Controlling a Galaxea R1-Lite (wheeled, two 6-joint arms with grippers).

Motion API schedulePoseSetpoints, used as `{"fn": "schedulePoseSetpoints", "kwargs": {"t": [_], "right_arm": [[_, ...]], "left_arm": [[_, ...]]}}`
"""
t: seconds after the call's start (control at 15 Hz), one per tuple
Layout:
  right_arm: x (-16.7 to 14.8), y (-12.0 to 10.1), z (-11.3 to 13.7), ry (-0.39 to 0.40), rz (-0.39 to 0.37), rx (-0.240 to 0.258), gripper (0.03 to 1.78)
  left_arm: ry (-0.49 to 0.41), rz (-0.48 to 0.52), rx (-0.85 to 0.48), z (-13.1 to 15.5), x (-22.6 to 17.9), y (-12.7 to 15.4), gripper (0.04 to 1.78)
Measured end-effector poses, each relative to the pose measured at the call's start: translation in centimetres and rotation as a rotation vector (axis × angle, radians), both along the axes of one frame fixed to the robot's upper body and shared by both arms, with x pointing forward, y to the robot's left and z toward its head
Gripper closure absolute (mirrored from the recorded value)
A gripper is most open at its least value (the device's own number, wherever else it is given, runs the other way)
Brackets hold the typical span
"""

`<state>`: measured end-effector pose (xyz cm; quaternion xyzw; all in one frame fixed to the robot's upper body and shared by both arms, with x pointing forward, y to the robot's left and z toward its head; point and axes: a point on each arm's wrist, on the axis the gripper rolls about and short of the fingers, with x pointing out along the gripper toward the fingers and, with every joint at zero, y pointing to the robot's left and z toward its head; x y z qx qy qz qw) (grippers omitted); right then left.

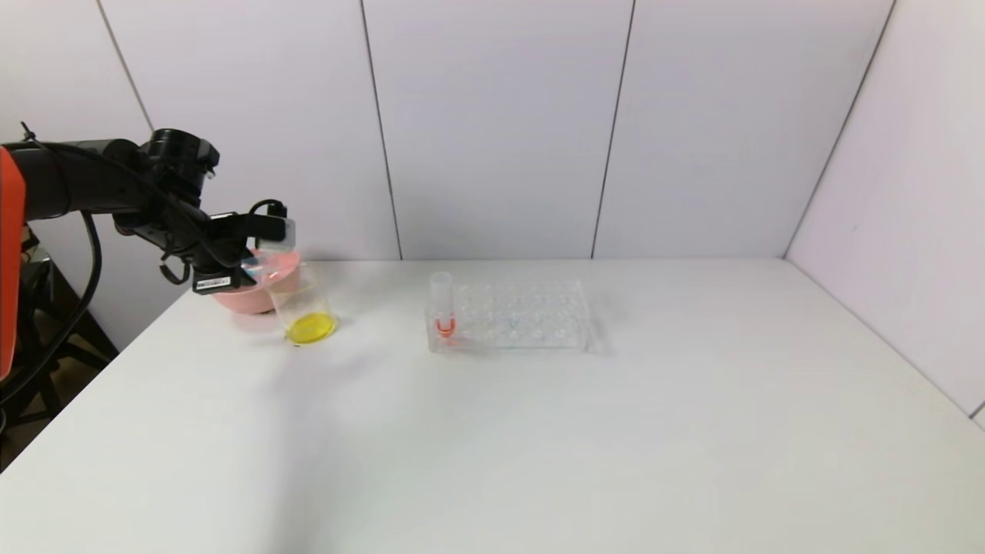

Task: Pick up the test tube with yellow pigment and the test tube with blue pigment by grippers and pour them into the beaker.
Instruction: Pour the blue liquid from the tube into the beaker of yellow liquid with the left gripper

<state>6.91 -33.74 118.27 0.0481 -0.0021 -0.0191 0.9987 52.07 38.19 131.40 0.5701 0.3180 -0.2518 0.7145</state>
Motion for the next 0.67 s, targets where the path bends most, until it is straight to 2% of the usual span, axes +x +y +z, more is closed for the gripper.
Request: {"fn": "schedulePoseSetpoints", "kwargs": {"t": [0.67], "right_arm": [[0.0,0.0,0.0,0.0,0.0,0.0,0.04]], "left_arm": [[0.007,0.022,0.05,-0.01,0.06,-0.61,1.36]]}}
